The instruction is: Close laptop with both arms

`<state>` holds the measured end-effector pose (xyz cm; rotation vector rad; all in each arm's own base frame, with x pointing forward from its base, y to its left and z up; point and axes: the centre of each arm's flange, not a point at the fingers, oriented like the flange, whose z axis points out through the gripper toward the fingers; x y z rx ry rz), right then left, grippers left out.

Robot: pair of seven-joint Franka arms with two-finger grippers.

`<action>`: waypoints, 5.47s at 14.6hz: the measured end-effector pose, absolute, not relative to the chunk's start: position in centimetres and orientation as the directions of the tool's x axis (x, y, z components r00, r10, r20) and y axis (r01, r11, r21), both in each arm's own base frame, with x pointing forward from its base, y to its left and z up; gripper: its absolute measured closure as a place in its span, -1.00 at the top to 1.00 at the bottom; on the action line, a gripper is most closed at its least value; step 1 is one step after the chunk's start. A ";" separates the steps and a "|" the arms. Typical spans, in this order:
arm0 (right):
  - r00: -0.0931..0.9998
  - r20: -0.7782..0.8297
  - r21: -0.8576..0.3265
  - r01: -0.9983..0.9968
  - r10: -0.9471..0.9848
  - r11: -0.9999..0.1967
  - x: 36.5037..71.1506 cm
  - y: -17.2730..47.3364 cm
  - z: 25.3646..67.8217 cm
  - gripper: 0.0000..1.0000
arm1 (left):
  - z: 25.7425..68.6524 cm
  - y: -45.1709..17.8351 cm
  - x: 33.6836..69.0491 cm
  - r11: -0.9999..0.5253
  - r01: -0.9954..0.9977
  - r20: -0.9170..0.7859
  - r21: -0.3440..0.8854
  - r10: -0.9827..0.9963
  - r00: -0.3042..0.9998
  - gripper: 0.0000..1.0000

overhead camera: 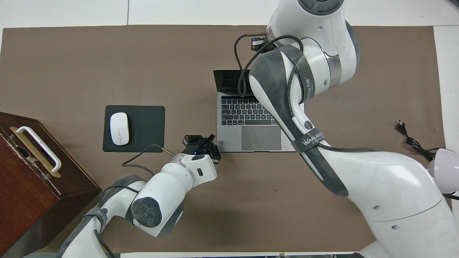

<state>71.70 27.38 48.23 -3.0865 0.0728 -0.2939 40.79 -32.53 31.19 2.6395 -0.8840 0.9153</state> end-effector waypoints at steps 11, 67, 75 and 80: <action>0.994 0.103 -0.021 -0.035 -0.037 -0.999 71.5 25.4 46.9 -0.98 | 28.5 -34.7 40.5 -0.776 -0.631 0.619 -0.011 -0.501 0.605 -0.98; 0.989 -0.060 -0.143 -0.141 -0.133 -0.980 64.5 21.7 39.5 -0.98 | 26.0 -34.0 39.2 -0.749 -0.660 0.692 -0.067 -0.511 0.510 -0.98; 0.926 0.361 -0.133 -0.066 -0.110 -0.989 68.4 16.6 51.1 -0.98 | 26.0 -34.0 39.3 -0.753 -0.655 0.693 -0.061 -0.505 0.515 -0.98; 0.909 0.413 -0.054 0.089 0.059 -0.995 68.7 14.0 56.1 -0.98 | 26.1 -34.0 39.3 -0.780 -0.626 0.695 -0.023 -0.463 0.551 -0.98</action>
